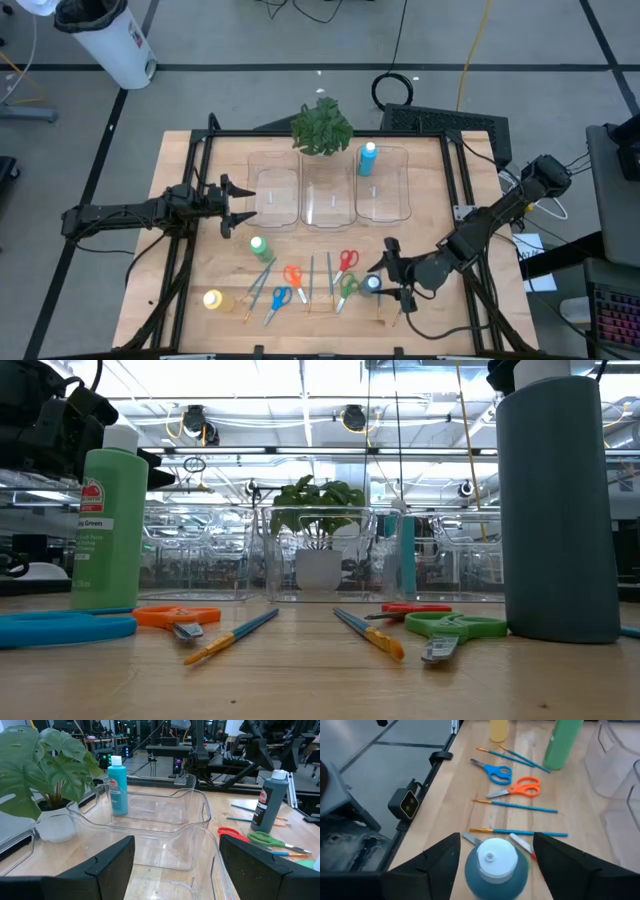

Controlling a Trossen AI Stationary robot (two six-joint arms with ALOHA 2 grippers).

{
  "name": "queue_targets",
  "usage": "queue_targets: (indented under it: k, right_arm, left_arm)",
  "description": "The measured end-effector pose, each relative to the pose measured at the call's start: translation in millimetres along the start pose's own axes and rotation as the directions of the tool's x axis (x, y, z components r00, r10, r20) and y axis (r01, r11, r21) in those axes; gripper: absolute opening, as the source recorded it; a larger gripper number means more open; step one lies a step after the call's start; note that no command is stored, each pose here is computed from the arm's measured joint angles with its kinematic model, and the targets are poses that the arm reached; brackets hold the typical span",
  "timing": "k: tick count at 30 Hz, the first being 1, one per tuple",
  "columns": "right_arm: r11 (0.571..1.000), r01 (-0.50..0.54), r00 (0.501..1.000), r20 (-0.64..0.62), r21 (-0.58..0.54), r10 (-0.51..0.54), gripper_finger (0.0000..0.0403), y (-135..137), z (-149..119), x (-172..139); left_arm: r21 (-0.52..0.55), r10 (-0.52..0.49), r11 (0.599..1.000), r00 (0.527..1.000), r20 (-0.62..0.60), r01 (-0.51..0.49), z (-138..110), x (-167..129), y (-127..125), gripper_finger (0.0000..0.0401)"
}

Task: Pick & Place Paint Supplies
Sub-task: Put the blue paint bottle into the right transparent bin

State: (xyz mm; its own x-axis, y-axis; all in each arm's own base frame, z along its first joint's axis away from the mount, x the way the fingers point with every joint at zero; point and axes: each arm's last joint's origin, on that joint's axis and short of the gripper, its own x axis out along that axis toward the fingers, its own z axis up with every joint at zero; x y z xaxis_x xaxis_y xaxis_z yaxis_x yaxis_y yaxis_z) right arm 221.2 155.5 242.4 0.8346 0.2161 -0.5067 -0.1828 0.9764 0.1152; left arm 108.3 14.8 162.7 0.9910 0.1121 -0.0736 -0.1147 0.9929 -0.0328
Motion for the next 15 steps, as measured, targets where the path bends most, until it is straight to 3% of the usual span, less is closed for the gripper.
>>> queue_targets:
  k: [9,15]
  right_arm:
    - [0.996,-0.02,0.999,-0.026,0.089,0.023,0.0209,4.9,16.9,-6.7]
    - [0.997,-0.008,0.999,-0.033,0.073,0.011,0.0205,11.7,56.5,-25.6]
  left_arm:
    - [0.0,0.0,1.0,1.0,0.0,0.0,0.0,0.0,0.0,0.0294]
    - [0.0,0.0,1.0,1.0,0.0,0.0,0.0,0.0,0.0,0.0294]
